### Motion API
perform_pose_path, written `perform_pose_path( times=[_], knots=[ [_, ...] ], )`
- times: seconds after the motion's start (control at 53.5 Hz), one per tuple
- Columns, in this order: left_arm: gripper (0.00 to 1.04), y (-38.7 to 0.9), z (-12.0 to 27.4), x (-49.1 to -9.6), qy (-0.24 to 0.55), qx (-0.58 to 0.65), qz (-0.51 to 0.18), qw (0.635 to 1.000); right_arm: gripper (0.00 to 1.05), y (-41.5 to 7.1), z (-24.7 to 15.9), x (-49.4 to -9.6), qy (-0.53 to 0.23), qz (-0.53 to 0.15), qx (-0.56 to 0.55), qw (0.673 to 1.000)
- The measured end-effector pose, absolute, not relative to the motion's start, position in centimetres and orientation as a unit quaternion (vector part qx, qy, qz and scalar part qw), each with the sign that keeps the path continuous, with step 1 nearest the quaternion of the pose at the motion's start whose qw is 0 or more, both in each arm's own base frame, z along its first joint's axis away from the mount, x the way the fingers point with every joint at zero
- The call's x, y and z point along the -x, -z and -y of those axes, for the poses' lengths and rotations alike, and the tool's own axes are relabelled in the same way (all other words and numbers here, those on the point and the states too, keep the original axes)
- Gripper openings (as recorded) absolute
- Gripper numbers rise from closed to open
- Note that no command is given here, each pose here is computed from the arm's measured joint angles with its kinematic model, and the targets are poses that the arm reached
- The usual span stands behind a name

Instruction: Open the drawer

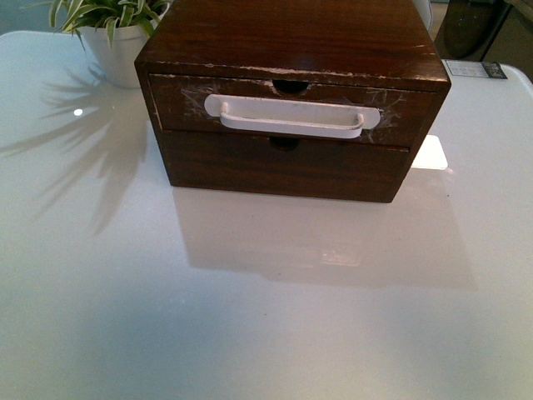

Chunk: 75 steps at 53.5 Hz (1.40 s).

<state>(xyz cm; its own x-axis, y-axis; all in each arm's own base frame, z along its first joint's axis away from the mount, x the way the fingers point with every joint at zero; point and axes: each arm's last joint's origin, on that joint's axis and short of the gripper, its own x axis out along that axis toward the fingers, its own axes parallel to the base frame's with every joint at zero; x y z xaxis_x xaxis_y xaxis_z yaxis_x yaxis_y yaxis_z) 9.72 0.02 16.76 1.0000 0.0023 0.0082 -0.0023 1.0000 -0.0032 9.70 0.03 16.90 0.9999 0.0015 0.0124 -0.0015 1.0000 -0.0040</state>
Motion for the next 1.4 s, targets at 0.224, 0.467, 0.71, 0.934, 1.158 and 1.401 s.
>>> perform_pose_path(
  times=[0.224,0.467,0.71,0.934,1.158,1.401],
  knots=[
    [0.96,-16.8,0.0,-9.7,-0.001,0.002,0.004,1.0,0.96,-16.9,0.0,-9.7,-0.001,0.006,0.002,1.0],
    [0.96,-16.8,0.0,-9.7,-0.001,0.002,0.004,1.0,0.96,-16.9,0.0,-9.7,-0.001,0.006,0.002,1.0],
    [0.96,-16.7,0.2,-9.9,0.112,0.065,-0.186,0.974,0.96,-16.9,0.0,-9.7,-0.003,0.006,0.002,1.0],
    [0.96,-17.6,0.8,-11.2,0.185,0.084,-0.241,0.949,0.96,-16.2,0.7,-10.7,0.118,-0.178,0.064,0.975],
    [0.96,-18.4,3.0,-14.8,0.268,-0.002,-0.209,0.94,0.96,-16.4,0.9,-13.5,0.031,-0.178,0.224,0.958],
    [0.96,-18.3,5.9,-19.4,0.333,-0.073,-0.172,0.924,0.96,-16.1,-0.1,-16.9,-0.026,-0.167,0.318,0.933]
  ],
)
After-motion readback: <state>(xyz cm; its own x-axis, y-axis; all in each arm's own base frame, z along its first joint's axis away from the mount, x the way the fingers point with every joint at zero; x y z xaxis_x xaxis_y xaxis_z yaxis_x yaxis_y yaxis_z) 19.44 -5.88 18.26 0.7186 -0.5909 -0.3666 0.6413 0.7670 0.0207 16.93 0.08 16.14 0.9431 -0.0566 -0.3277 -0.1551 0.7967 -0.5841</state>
